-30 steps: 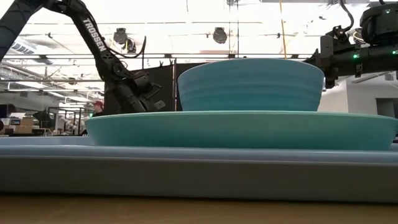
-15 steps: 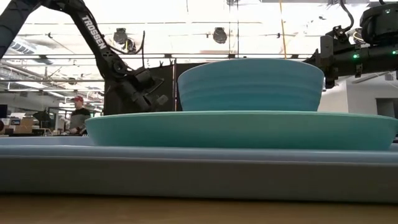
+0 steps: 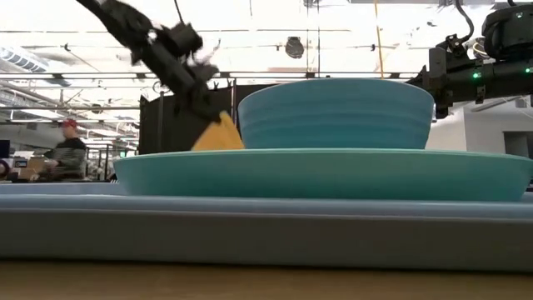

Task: Set up tray
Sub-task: Put the yellow napkin on the blue serving tray to the left of the light blue plate

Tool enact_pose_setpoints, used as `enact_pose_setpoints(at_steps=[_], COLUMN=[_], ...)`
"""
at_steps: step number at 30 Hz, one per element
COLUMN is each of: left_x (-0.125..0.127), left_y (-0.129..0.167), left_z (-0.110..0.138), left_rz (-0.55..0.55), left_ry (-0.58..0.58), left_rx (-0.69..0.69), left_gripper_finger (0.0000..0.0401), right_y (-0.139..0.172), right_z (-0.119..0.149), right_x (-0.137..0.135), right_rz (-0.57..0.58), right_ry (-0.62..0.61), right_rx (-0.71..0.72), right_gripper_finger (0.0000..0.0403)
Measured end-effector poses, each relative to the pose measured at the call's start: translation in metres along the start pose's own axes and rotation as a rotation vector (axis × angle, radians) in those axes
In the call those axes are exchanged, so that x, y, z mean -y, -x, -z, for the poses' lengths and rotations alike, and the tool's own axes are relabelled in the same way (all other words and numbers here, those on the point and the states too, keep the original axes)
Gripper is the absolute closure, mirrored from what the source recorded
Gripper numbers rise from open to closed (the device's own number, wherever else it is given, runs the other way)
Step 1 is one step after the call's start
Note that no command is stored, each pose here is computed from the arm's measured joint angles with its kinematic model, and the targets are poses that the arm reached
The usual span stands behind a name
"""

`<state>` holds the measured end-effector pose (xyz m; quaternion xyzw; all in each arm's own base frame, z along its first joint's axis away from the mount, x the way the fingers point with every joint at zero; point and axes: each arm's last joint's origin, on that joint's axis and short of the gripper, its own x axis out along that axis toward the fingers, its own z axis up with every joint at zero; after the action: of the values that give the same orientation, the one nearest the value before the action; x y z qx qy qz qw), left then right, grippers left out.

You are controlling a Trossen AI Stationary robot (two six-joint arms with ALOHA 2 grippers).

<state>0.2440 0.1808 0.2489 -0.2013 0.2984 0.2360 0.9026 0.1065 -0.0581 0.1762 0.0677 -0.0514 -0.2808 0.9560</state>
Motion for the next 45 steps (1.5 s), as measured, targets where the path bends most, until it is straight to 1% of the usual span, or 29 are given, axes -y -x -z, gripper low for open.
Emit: enact_pose_setpoints(at_steps=[3,8,12,17,23,27,31,36,41,45], left_x=[0.027,0.066,0.094,0.121,0.15,0.167,0.183,0.206,0.225,0.236], left_y=[0.027,0.061,0.076,0.089,0.114,0.13,0.14,0.152,0.165,0.178], left_z=[0.0,0.007,0.018,0.037,0.054,0.063,0.077,0.099,0.123,0.142], left_rz=[-0.017,0.019,0.04,-0.02,-0.032,0.043,0.121,0.211,0.284,0.321], left_ry=[-0.062,-0.132,-0.158,-0.172,-0.188,-0.164,-0.126,-0.063,0.038,0.169], left_rx=[0.027,0.067,0.063,0.051,0.126,0.167,0.147,0.108,0.06,0.023], left_gripper_finger=[0.04,0.0401,0.0401,0.0401,0.0401,0.0401,0.0401,0.0401,0.0401,0.0401], right_y=[0.0,0.0,0.0,0.0,0.0,0.0,0.0,0.0,0.0,0.0], right_z=[0.0,0.0,0.0,0.0,0.0,0.0,0.0,0.0,0.0,0.0], right_x=[0.0,0.0,0.0,0.0,0.0,0.0,0.0,0.0,0.0,0.0], right_rz=[0.0,0.001,0.0,0.0,0.0,0.0,0.0,0.0,0.0,0.001], right_ry=[0.0,0.0,0.0,0.0,0.0,0.0,0.0,0.0,0.0,0.0], right_rx=[0.0,0.001,0.004,0.004,0.004,0.004,0.004,0.004,0.004,0.004], right_gripper_finger=[0.0339,0.0339,0.0339,0.0339,0.0339,0.0339,0.0339,0.0339,0.0339,0.0339])
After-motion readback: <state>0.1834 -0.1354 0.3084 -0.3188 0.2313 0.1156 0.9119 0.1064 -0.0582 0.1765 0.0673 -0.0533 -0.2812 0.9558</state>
